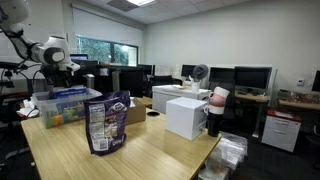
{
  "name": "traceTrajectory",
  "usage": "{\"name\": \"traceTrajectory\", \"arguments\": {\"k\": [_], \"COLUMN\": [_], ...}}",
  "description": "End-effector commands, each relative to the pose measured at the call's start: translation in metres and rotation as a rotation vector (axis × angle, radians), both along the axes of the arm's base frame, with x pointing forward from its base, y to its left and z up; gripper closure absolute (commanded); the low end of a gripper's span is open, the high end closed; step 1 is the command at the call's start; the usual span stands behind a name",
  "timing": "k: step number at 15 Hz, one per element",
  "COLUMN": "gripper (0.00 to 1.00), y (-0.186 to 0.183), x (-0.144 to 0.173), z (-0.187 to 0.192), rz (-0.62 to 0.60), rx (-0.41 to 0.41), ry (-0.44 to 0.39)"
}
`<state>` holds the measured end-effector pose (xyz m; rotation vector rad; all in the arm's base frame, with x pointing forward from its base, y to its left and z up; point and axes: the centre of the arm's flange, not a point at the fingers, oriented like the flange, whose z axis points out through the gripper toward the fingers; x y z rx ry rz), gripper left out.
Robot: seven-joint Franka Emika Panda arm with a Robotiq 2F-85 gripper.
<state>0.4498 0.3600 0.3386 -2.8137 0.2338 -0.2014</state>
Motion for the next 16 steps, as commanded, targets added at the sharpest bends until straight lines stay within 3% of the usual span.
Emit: {"name": "traceTrajectory", "arguments": {"k": [1,13,16], "gripper": [0.64,0.09,0.23], "y": [-0.015,-0.017,-0.015], "x": [-0.008,-0.006,-0.006], "z": [0.000,0.009,0.015], "rz": [0.024,0.047,0.056], "rx": [0.007,-0.018,-0.020], "ry": [0.002,-0.013,-0.025]}}
